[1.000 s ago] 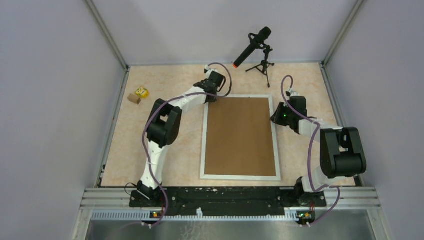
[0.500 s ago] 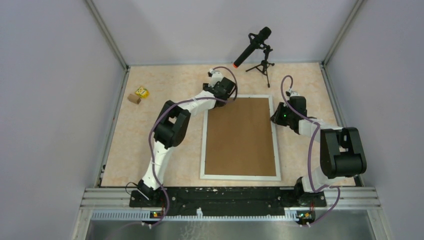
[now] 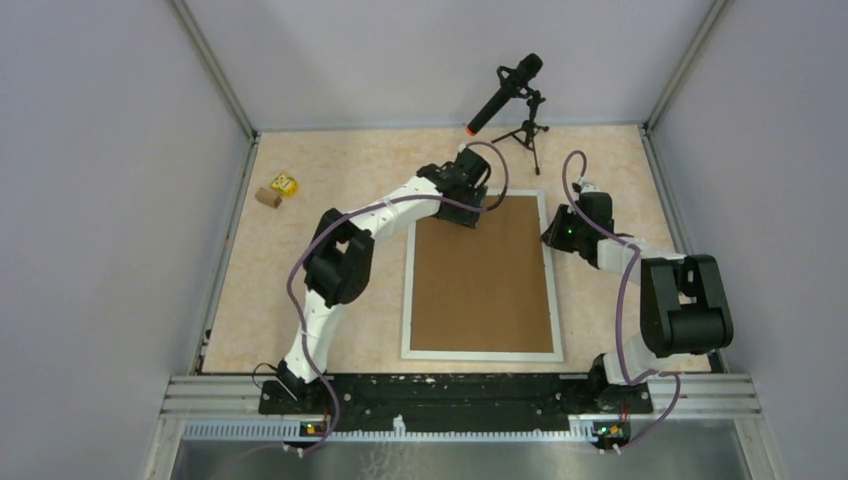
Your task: Put the photo into the frame
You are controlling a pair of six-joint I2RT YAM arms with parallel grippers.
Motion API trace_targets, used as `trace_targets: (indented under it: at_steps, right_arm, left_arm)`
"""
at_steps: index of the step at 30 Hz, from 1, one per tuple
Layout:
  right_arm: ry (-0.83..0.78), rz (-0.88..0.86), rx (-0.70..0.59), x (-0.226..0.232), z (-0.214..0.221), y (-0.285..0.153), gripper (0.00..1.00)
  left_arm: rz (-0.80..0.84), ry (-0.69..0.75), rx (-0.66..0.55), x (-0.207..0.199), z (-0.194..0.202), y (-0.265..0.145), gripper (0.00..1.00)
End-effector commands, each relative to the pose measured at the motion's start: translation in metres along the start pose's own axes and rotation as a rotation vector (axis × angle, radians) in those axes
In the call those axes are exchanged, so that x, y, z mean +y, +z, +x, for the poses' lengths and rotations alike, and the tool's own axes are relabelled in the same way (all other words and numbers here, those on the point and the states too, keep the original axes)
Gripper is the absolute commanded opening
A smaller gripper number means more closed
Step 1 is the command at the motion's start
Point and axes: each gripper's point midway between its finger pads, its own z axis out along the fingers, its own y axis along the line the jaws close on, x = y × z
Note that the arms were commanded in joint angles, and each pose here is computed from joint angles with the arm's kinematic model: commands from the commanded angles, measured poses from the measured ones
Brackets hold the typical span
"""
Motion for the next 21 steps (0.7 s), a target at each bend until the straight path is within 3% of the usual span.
trace_targets:
  at_steps: [1, 5, 10, 21]
  right_arm:
    - [0.040, 0.005, 0.186, -0.006, 0.055, -0.002, 0.00]
    - [0.041, -0.007, 0.180, -0.005, 0.055, -0.003, 0.04]
    - [0.042, -0.015, 0.183, -0.004, 0.057, -0.004, 0.20]
    - [0.030, -0.014, 0.174, -0.003, 0.053, -0.007, 0.23]
  left_arm:
    - [0.230, -0.049, -0.068, 0.013, -0.033, -0.095, 0.75]
    - [0.382, -0.144, -0.035, 0.045, 0.010, -0.116, 0.77]
    - [0.572, -0.230, -0.039, 0.067, 0.058, -0.130, 0.81]
    - [0.725, -0.339, 0.137, 0.073, 0.136, -0.091, 0.57]
